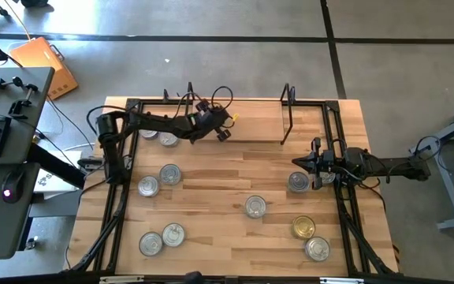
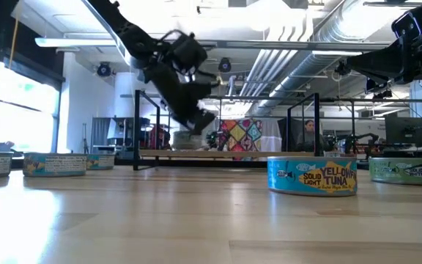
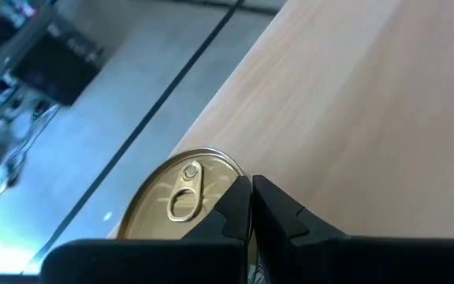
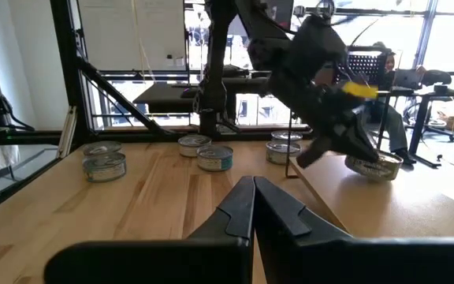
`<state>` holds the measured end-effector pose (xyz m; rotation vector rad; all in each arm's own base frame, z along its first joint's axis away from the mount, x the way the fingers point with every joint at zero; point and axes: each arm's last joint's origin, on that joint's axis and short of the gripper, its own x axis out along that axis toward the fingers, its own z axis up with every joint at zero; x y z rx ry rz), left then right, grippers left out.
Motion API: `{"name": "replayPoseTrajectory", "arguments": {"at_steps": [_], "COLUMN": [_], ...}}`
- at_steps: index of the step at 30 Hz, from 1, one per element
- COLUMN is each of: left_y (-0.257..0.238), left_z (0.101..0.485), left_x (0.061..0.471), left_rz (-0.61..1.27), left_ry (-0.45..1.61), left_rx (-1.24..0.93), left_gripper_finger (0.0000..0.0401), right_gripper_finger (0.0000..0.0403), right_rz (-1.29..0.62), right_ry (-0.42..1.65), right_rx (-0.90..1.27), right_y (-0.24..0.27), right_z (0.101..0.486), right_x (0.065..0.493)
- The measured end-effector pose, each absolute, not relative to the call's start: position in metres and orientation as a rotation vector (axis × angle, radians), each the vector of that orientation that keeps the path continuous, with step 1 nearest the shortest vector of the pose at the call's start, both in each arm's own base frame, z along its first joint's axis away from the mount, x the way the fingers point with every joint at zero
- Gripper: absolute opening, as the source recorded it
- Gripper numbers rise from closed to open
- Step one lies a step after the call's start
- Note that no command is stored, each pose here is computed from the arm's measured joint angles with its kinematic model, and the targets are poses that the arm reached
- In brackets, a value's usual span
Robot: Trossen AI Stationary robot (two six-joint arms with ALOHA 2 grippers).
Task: Stack canned seafood by type on shelf
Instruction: Put the green tuna can on the shelf
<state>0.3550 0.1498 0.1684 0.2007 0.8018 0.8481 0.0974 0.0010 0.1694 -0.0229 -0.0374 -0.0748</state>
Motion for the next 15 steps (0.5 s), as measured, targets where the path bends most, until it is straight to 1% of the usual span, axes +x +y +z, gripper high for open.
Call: {"name": "replayPoseTrajectory", "arguments": {"at_steps": [9, 15], "left_y": [0.1596, 0.1595], "left_z": [0.1621, 0.1613], "left_x": [0.3458, 0.3445], "left_rz": [0.905, 0.92], "left_ry": [0.887, 0.903], "left_rx": [0.212, 0.217], "left_gripper_finger": [0.0, 0.0], "right_gripper_finger": [0.0, 0.0], "right_rz": [-0.075, -0.075], "right_ry": [-0.038, -0.037], "right_rx": [-0.023, -0.023], "right_y": [0.001, 0.001], "right_z": [0.1694, 0.1693], "right_x": [0.0974, 0.0974]}}
